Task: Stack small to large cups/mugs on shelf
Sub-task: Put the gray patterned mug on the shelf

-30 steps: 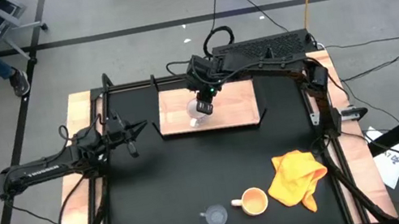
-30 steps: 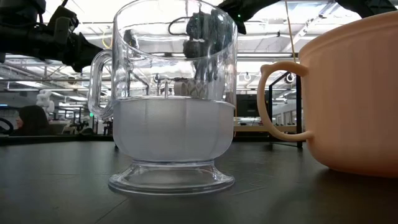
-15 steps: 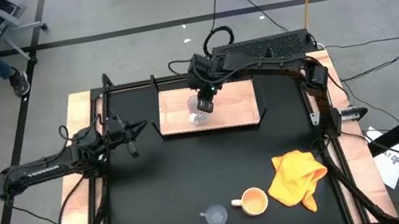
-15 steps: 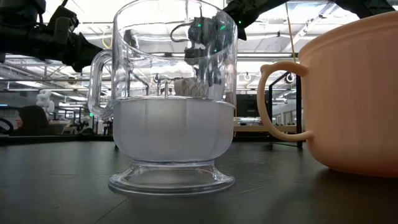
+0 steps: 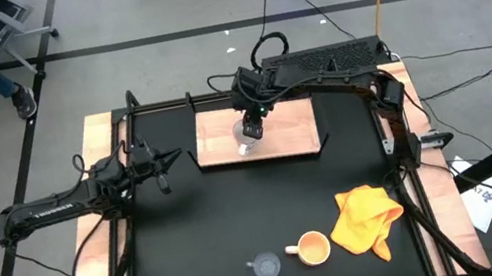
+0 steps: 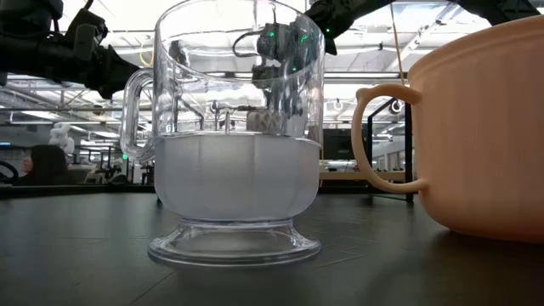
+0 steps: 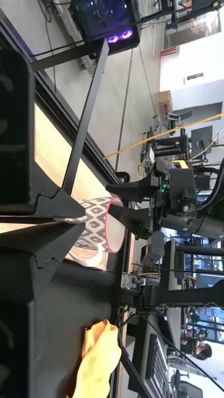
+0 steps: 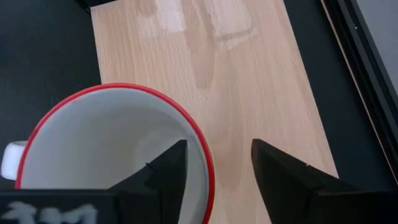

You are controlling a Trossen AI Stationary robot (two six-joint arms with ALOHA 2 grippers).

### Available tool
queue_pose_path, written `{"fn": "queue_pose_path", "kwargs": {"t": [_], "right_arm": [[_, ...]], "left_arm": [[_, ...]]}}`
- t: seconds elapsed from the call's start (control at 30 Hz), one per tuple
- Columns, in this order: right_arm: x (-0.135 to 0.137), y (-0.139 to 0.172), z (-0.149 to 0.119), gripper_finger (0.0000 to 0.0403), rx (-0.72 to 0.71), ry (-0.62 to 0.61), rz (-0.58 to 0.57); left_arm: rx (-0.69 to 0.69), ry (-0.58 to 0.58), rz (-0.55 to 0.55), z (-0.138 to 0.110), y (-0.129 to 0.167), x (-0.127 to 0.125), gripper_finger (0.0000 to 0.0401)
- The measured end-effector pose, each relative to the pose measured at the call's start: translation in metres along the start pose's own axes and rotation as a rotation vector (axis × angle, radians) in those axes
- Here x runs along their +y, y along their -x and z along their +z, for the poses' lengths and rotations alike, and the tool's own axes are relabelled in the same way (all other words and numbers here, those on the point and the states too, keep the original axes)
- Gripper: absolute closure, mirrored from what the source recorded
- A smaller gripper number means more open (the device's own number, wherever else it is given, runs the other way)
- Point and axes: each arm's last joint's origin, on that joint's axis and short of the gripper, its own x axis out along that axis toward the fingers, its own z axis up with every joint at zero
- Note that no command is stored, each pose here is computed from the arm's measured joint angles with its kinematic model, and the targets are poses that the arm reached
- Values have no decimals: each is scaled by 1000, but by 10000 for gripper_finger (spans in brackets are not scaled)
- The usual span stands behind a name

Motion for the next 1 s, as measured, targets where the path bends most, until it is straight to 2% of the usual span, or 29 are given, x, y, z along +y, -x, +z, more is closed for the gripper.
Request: {"fn": "queue_pose_path", "kwargs": {"t": [0.13,0.23,0.57,0.73,0.9,1.0], "right_arm": [[2,7,2,221,-22,6,-1],[4,24,5,216,-67,13,-4],[20,125,7,226,-298,45,-20],[35,166,-3,275,-350,91,-10],[51,191,-21,377,-379,138,9],[62,196,-38,393,-393,178,26]], "left_arm": [[0,1,0,0,0,0,377],[0,0,0,0,0,0,377],[0,0,0,0,0,0,377],[-1,0,1,0,0,0,377],[-2,0,1,0,0,0,377],[-3,0,1,0,0,0,377]]}}
